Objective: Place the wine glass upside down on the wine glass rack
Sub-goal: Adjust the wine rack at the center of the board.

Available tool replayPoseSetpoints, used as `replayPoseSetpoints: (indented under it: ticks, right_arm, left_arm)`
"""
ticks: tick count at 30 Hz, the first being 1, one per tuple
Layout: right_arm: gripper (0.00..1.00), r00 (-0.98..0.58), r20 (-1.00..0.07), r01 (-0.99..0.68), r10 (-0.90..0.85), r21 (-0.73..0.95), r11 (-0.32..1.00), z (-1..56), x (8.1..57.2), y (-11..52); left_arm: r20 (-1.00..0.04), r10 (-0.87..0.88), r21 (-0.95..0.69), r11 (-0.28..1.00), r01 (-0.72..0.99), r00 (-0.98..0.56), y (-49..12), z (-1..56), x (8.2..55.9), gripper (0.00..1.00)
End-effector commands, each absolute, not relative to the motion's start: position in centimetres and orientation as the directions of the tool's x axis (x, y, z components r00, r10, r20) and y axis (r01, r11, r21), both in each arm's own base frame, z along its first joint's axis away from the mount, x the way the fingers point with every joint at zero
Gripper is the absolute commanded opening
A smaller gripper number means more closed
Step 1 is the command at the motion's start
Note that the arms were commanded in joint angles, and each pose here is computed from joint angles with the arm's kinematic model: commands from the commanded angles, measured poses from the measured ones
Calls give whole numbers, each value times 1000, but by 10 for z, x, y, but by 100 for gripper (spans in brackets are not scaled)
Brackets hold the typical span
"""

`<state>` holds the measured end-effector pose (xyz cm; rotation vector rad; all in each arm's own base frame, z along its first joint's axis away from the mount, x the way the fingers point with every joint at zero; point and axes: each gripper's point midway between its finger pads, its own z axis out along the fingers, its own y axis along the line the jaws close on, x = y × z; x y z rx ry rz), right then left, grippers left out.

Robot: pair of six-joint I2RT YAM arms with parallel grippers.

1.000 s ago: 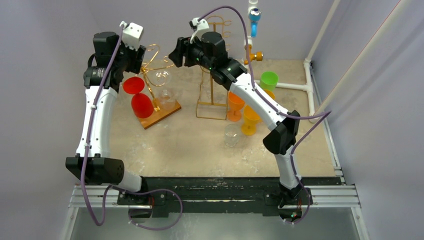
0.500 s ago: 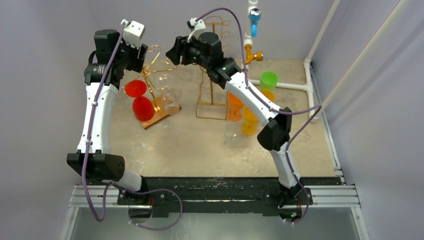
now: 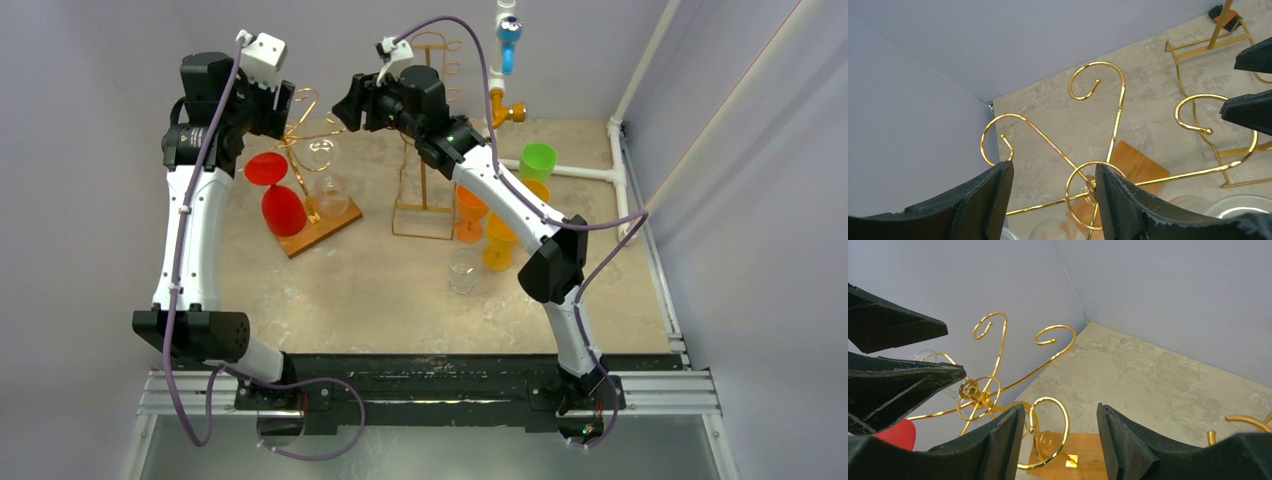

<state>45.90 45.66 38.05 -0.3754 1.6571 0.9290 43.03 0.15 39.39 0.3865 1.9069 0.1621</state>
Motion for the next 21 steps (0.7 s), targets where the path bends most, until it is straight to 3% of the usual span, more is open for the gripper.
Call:
replayPoseSetpoints:
  ticks: [1,16,21]
  right_arm:
    - [63,-246,-931,-698,268,362,618,424,443,445]
    - [60,-220,-944,-689,247,330,645,430,422,457]
    - [59,-242,-936,-678,254,351,646,427,423,459]
  left_arm:
    - [-888,265,225,963,148,-375,3,389,414,63]
    - [-866,265,214,963,165,-424,2,358,410,39]
    - [-868,268,223,962,156,-417,4,357,417,36]
